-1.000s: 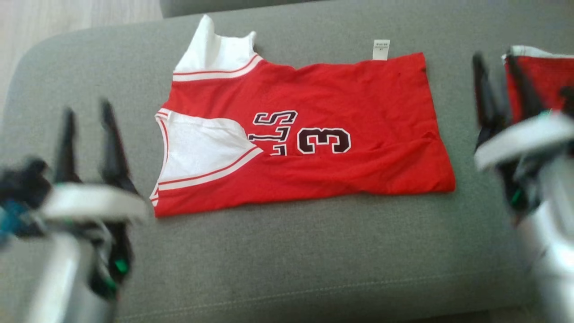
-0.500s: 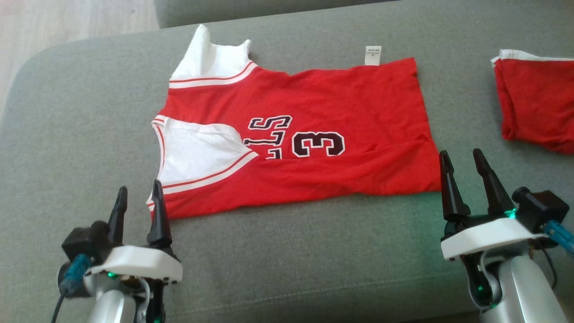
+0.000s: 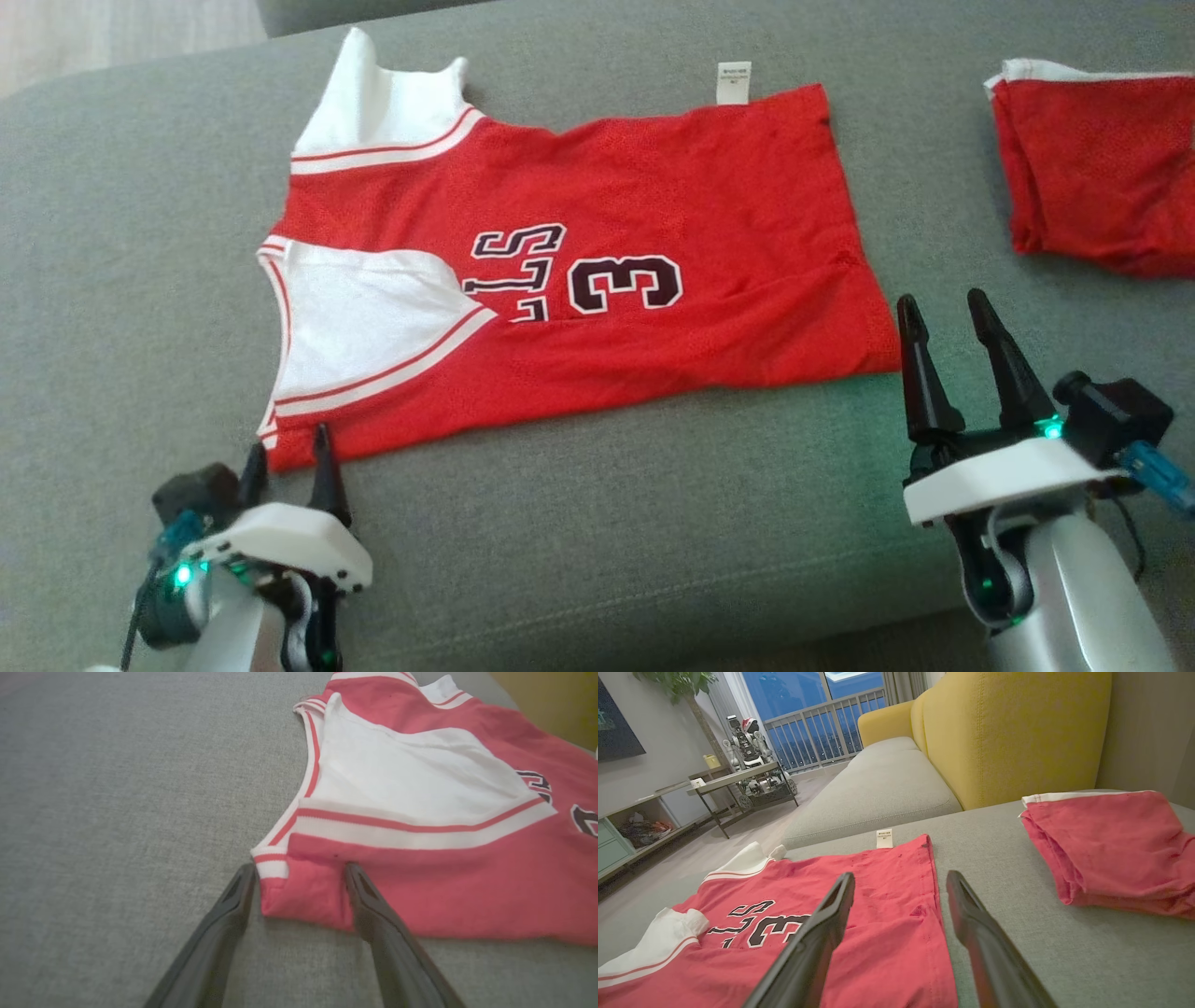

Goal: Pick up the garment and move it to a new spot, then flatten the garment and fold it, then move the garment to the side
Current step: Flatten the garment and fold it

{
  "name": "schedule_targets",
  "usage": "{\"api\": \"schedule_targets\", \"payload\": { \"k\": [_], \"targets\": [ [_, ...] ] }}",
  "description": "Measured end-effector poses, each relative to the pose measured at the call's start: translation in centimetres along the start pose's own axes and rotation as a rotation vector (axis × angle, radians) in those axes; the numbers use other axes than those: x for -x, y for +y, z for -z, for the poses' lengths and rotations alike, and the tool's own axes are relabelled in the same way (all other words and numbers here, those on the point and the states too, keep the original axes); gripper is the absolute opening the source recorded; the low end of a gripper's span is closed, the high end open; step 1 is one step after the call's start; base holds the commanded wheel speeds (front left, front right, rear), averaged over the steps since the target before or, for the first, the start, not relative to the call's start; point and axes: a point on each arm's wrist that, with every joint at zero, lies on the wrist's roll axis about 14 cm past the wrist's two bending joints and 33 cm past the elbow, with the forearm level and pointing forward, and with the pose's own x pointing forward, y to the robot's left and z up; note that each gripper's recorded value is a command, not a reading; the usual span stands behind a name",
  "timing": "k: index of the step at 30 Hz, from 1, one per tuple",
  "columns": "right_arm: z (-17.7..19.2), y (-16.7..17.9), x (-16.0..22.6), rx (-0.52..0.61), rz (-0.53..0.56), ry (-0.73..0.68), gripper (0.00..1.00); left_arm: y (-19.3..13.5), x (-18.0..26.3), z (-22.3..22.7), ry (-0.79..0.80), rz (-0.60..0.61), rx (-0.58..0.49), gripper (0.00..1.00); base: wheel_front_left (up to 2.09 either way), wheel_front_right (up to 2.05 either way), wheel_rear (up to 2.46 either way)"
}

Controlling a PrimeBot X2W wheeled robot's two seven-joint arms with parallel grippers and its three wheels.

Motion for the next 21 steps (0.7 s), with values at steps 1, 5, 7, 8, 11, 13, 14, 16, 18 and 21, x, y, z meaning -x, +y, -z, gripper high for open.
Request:
{"api": "schedule_targets", "payload": {
  "k": [1,5,7,8,11,13,14,16,18,21],
  "targets": [
    [0.0,-0.1,0.0,0.001,0.003,0.0,1.0,0.1,-0.3,0.1,0.004,-0.005,-0.002,1.0,0.0,0.0,0.0],
    [-0.1,-0.5,0.0,0.005,0.014,-0.003,1.0,0.2,-1.1,0.2,0.014,-0.017,-0.01,1.0,0.0,0.0,0.0],
    [-0.2,-0.7,0.0,0.006,0.02,-0.004,1.0,0.1,-1.3,0.3,0.019,-0.015,-0.015,1.0,0.0,0.0,0.0],
    [-0.2,-0.8,0.1,0.006,0.024,-0.004,1.0,0.1,-1.4,0.3,0.023,-0.013,-0.018,0.32,0.0,0.0,0.0],
    [0.4,-1.3,0.3,0.003,0.039,0.024,1.0,-0.1,-1.3,0.3,0.028,0.011,-0.029,0.0,0.0,0.0,0.0],
    [1.2,-1.5,0.5,-0.016,0.048,0.056,1.0,-0.4,-1.2,0.1,0.023,0.024,-0.033,0.0,0.0,0.0,0.0],
    [1.6,-1.6,0.6,-0.037,0.056,0.074,1.0,-0.4,-1.1,0.0,0.018,0.024,-0.04,0.0,0.0,0.0,0.0],
    [2.6,-1.7,0.8,-0.07,0.067,0.111,1.0,-0.3,-1.0,-0.5,0.0,0.025,-0.043,0.0,0.0,0.0,0.0],
    [3.9,-2.1,1.2,-0.08,0.084,0.16,1.0,-0.4,-0.7,-1.3,-0.028,0.03,-0.051,0.0,0.0,0.0,0.0],
    [5.9,-2.3,1.6,-0.137,0.108,0.235,1.0,-0.8,0.0,-2.9,-0.09,0.049,-0.063,0.0,0.0,0.0,0.0]
  ]
}}
